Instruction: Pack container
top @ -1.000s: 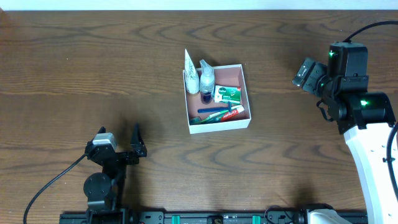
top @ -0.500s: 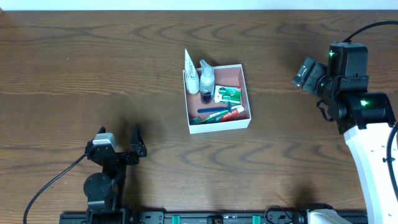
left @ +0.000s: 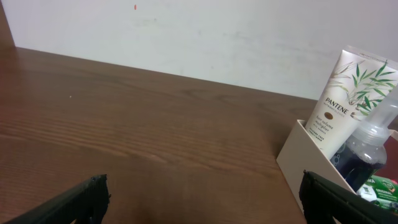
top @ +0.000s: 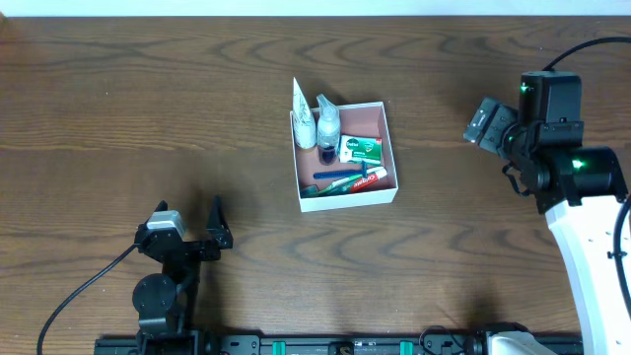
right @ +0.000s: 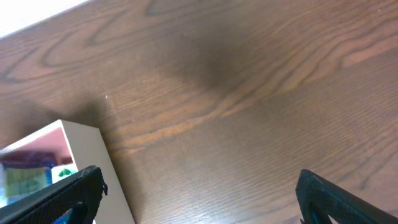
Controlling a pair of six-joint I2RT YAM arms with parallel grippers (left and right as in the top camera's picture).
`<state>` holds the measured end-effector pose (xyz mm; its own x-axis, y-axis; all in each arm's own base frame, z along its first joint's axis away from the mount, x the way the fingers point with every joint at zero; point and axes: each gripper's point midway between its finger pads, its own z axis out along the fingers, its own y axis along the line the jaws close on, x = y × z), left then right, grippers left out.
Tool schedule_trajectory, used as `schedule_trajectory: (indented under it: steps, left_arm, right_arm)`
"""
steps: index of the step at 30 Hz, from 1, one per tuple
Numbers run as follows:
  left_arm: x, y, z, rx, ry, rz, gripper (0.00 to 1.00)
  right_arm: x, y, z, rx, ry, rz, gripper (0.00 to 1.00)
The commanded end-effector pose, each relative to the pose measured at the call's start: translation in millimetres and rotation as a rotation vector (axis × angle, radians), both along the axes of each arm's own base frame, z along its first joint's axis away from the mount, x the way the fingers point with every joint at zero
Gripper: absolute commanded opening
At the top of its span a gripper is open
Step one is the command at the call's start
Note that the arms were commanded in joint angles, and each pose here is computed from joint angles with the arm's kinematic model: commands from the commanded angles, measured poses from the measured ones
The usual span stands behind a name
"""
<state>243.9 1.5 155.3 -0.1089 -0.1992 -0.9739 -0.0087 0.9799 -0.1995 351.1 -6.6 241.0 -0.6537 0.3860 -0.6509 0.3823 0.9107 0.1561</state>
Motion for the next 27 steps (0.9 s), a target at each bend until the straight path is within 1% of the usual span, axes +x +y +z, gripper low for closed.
schedule_trajectory:
  steps: [1, 4, 7, 15, 20, 27]
  left_arm:
    - [0.3, 1.6, -16.6, -0.003, 0.038, 0.007, 0.98]
    - [0.3, 1.6, -16.7, -0.003, 0.039, 0.007, 0.98]
    - [0.3, 1.6, -16.7, -0.003, 0.039, 0.007, 0.98]
    - [0.3, 1.6, -16.7, -0.003, 0.039, 0.007, 0.98]
    - [0.3, 1.6, -16.6, -0.003, 0.038, 0.007, 0.98]
    - [0.3, 1.6, -16.7, -0.003, 0.039, 0.007, 0.98]
  right_arm:
    - [-3.0, 7.8, 26.6, 0.031, -0.121, 0.019, 0.99]
    - [-4.3, 18.6, 48.9, 0.065, -0.283, 0.06, 0.99]
    - [-14.6, 20.5, 56.8, 0.078, -0.412, 0.071, 0.99]
    - [-47.9, 14.4, 36.1, 0.097, -0.693, 0.069, 0.99]
    - [-66.5, 11.1, 15.3, 0.105, -0.815, 0.066, 0.99]
    - [-90.6, 8.0, -4.5, 0.11, -0.907, 0.064, 0.99]
